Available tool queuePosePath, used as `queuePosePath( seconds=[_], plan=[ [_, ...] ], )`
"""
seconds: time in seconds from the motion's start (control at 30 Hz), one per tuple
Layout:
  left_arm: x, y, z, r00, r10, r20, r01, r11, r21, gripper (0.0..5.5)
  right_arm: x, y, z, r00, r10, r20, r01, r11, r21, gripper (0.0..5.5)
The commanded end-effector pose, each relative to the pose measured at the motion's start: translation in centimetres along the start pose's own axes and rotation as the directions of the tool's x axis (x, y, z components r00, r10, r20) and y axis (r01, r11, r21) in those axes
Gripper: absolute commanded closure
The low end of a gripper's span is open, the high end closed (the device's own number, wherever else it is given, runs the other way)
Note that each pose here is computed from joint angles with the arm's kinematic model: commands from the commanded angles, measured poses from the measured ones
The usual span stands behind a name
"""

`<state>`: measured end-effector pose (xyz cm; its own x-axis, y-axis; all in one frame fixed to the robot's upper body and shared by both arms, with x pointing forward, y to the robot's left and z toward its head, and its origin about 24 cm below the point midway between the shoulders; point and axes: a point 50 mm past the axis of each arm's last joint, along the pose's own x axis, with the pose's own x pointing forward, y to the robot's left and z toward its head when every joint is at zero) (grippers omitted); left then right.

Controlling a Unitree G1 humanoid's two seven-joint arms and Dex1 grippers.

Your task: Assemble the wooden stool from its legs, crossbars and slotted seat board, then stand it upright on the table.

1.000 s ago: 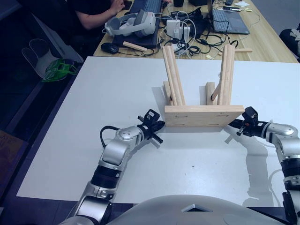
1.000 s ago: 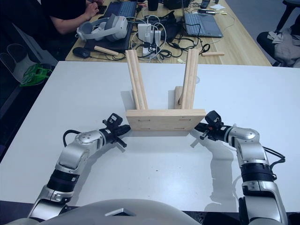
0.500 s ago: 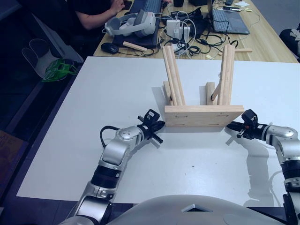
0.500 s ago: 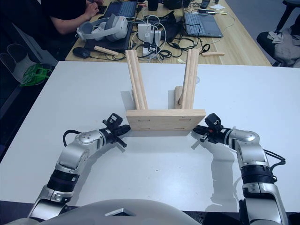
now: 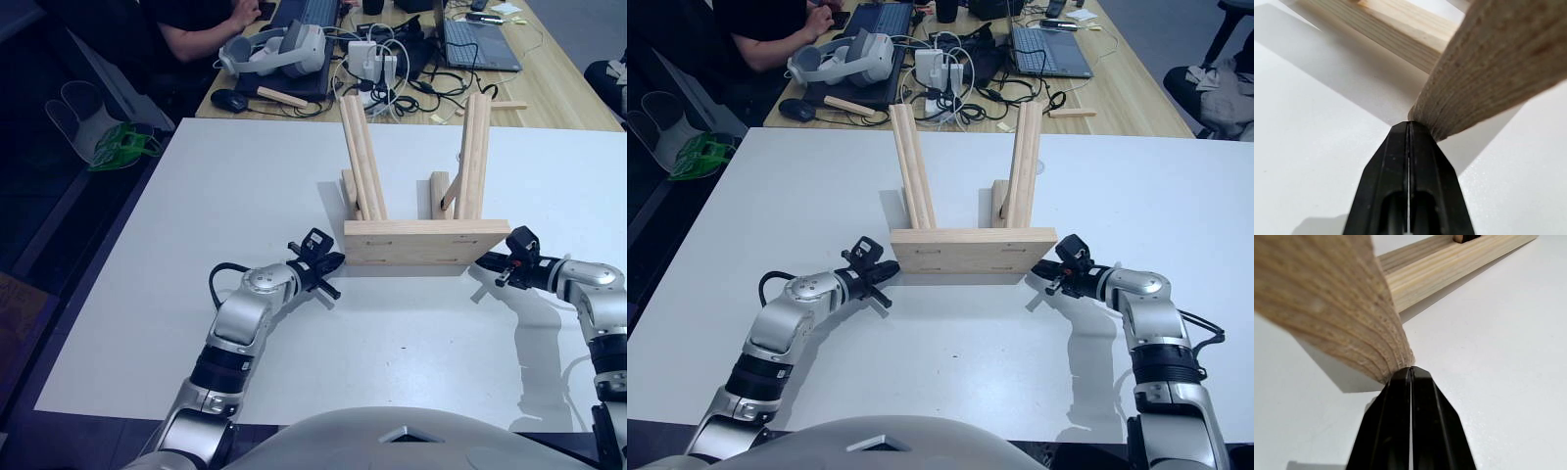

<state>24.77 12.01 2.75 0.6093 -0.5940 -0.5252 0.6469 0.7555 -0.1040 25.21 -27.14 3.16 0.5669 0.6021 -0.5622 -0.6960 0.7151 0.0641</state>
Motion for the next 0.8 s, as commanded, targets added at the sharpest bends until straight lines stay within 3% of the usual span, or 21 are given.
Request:
queuePosePath(
  seconds=[0.03, 0.8],
  plan=[
    [0.1, -0.1, 0.4, 1.0, -0.018, 0.012, 0.017, 1.0, 0.012, 5.5, -0.2, 0.6, 0.4, 0.998, 0.06, 0.004, -0.06, 0.998, 0.009, 5.46],
    [-0.9, -1.8, 2.0, 0.974, -0.194, 0.121, 0.207, 0.973, -0.106, 5.5, -0.3, 2.0, 1.5, 0.986, 0.146, 0.073, -0.152, 0.985, 0.076, 5.46]
  ],
)
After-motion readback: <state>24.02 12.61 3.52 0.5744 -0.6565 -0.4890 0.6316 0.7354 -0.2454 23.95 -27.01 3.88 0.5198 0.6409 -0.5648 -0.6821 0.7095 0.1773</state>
